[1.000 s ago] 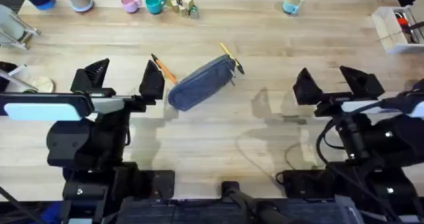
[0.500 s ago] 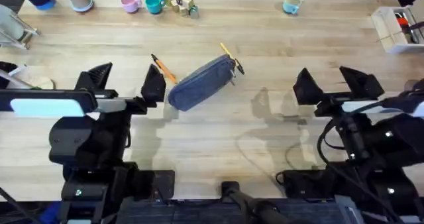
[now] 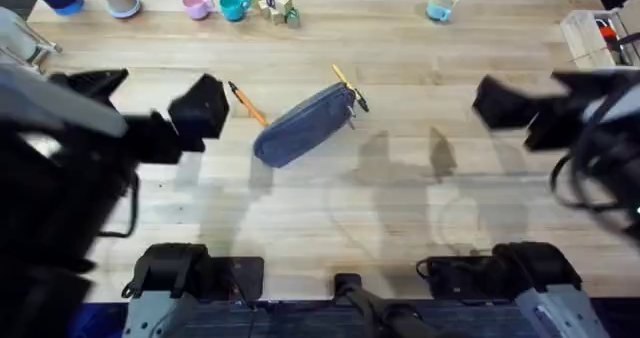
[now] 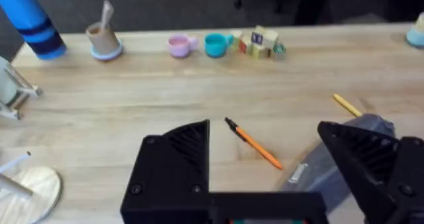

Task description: Unzip the bag, pick up the pens from the table one at a time and place them inside, then zip the bag closed.

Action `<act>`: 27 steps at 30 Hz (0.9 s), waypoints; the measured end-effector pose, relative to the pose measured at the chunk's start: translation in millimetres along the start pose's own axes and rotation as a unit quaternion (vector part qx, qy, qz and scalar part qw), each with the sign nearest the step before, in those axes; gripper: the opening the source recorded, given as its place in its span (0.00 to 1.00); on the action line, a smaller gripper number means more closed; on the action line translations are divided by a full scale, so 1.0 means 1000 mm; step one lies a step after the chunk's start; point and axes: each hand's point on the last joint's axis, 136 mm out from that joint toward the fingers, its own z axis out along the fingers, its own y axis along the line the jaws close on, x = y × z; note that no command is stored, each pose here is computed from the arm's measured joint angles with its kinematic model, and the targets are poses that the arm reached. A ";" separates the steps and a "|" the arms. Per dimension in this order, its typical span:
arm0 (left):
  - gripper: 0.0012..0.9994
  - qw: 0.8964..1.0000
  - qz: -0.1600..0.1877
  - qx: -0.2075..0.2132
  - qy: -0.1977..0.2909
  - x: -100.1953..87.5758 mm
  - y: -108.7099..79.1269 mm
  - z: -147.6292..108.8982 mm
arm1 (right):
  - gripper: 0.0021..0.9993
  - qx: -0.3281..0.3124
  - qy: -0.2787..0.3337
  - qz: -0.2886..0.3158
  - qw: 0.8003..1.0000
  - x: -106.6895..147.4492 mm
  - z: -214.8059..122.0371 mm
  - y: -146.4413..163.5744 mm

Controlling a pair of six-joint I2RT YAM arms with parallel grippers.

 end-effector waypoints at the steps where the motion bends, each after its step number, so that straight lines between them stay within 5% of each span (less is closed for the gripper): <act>1: 0.99 1.000 0.000 0.003 0.015 -0.005 -0.001 -0.001 | 1.00 0.000 0.001 0.000 1.000 -0.012 0.002 -0.001; 6: 0.99 0.997 0.006 0.011 0.071 -0.035 -0.003 0.001 | 1.00 -0.001 0.033 -0.001 0.999 -0.054 0.018 -0.002; 14: 0.99 0.990 0.018 0.050 0.131 -0.058 -0.015 0.015 | 1.00 -0.023 0.123 0.005 0.992 -0.067 0.054 0.002; 21: 0.99 0.981 0.024 0.078 0.177 -0.043 -0.023 0.024 | 1.00 -0.037 0.150 0.008 0.988 -0.057 0.067 0.007; 27: 0.99 0.953 0.092 0.161 0.238 -0.009 -0.044 0.002 | 1.00 -0.040 0.149 0.008 0.988 -0.058 0.067 0.008</act>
